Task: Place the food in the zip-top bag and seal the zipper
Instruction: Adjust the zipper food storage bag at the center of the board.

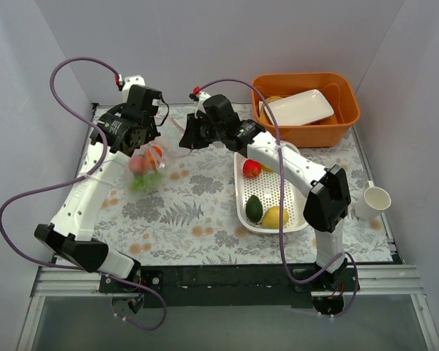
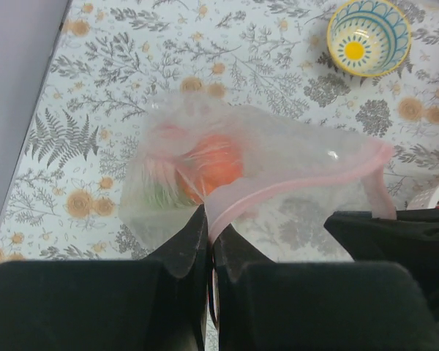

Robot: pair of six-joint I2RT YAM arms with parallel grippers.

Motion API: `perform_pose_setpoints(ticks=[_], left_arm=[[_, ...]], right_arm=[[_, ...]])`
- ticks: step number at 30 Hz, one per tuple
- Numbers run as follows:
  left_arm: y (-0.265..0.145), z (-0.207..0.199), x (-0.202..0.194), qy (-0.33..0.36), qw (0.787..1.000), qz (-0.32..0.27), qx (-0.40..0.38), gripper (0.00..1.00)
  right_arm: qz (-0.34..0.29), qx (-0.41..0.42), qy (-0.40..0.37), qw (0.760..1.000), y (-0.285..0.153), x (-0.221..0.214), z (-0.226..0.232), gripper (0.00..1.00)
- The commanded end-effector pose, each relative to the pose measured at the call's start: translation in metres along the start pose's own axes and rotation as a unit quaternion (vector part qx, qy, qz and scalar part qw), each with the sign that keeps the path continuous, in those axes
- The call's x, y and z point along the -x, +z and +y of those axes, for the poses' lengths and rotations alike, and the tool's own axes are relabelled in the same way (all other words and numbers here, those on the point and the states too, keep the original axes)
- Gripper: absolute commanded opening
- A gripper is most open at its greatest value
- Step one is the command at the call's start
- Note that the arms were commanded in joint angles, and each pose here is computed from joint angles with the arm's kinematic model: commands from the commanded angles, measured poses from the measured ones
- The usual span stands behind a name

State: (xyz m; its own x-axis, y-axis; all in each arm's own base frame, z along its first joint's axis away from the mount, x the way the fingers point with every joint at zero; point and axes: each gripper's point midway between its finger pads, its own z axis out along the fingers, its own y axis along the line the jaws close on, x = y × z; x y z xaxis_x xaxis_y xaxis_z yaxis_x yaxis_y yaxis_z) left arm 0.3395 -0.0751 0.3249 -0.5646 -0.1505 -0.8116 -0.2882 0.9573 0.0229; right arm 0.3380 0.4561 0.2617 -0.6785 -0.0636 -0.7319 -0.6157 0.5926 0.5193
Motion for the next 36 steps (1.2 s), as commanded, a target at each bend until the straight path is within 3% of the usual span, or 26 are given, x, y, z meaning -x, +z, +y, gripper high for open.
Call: perform_pose_setpoints(ticks=[1, 6, 13, 19, 20, 23, 29, 31, 36], left_arm=[[0.004, -0.011, 0.004, 0.019, 0.999, 0.003, -0.029, 0.0], [0.034, -0.033, -0.08, 0.038, 0.991, 0.104, -0.077, 0.0], [0.034, -0.046, -0.133, 0.031, 0.977, 0.16, -0.139, 0.0], [0.02, -0.071, -0.13, 0.021, 0.962, 0.161, -0.219, 0.0], [0.015, -0.08, -0.126, 0.015, 0.957, 0.157, -0.242, 0.0], [0.007, -0.092, -0.117, -0.007, 0.949, 0.152, -0.275, 0.0], [0.007, -0.104, -0.122, -0.026, 0.94, 0.165, -0.297, 0.0], [0.01, -0.104, -0.126, -0.025, 0.941, 0.168, -0.292, 0.0], [0.011, -0.107, -0.13, -0.021, 0.94, 0.172, -0.295, 0.0]], right_arm=[[0.01, -0.029, 0.041, 0.999, 0.005, -0.031, -0.02, 0.13], [0.039, -0.075, 0.064, 0.994, -0.003, -0.075, -0.05, 0.13], [0.032, -0.126, 0.083, 0.988, -0.027, -0.103, -0.078, 0.17], [-0.016, -0.134, 0.076, 0.988, -0.045, -0.081, -0.075, 0.29], [-0.022, -0.132, 0.074, 0.988, -0.047, -0.079, -0.074, 0.42], [-0.041, -0.126, 0.065, 0.989, -0.059, -0.066, -0.067, 0.6], [-0.071, -0.21, 0.067, 0.973, -0.118, -0.069, -0.088, 0.62], [-0.07, -0.241, 0.078, 0.965, -0.141, -0.084, -0.103, 0.69], [-0.003, -0.319, 0.096, 0.943, -0.184, -0.144, -0.14, 0.73]])
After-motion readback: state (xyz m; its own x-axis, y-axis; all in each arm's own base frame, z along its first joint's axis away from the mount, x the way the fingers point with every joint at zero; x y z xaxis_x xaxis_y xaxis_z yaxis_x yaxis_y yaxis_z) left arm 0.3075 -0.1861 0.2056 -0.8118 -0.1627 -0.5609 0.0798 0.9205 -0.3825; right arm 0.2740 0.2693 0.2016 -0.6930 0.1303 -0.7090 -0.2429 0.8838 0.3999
